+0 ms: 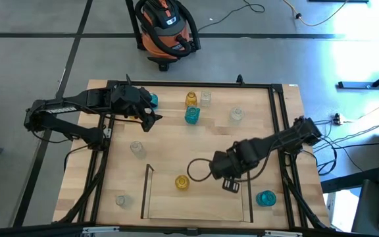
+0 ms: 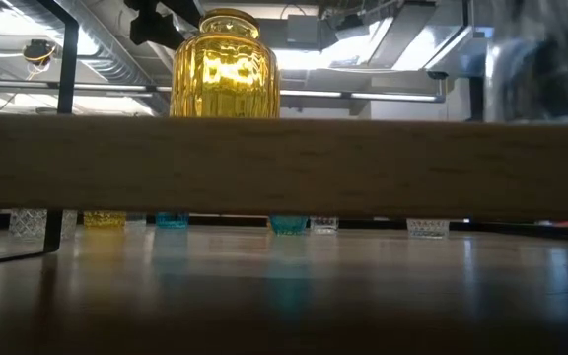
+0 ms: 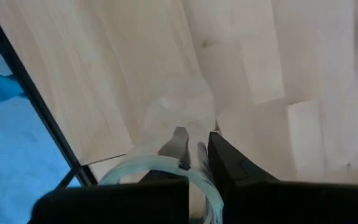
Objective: Sort vases onto shelf
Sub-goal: Put the transparent vase on the shelf
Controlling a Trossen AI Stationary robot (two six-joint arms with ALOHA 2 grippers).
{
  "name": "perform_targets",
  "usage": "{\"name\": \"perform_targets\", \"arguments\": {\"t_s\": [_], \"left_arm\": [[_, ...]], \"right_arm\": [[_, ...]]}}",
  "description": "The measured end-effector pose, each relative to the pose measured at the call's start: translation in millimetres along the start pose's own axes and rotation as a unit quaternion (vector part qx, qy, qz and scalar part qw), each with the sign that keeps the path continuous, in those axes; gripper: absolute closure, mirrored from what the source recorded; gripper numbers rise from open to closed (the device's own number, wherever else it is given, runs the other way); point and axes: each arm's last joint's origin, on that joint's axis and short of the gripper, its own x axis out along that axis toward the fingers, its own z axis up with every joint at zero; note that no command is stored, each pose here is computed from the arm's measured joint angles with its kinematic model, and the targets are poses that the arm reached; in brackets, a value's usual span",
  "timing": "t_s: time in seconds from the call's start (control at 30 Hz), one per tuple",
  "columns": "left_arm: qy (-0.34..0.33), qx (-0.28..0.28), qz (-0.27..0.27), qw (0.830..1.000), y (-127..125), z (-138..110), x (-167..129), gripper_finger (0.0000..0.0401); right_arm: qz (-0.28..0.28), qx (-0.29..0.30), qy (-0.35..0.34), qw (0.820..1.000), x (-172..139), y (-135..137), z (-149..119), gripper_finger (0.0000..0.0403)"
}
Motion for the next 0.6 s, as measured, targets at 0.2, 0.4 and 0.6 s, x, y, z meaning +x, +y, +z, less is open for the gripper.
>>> {"name": "perform_targets", "arguments": {"t_s": [0.2, 0.4, 0.6], "left_arm": [[0.0, 0.0, 0.0, 1.0, 0.0, 0.1, 0.0, 0.0112], [-0.001, 0.0, 0.0, 1.0, -0.1, 0.1, 0.0, 0.0112], [-0.001, 0.0, -0.001, 1.0, -0.1, 0.2, 0.0, 0.0112]], "right_arm": [[0.007, -0.005, 0.019, 1.0, 27.7, 11.3, -8.1, 0.0395], [0.018, 0.005, 0.029, 0.999, 40.2, 10.5, -6.6, 0.0366], [0.015, 0.005, 0.013, 1.0, 40.5, 11.2, -4.7, 0.0341]]}}
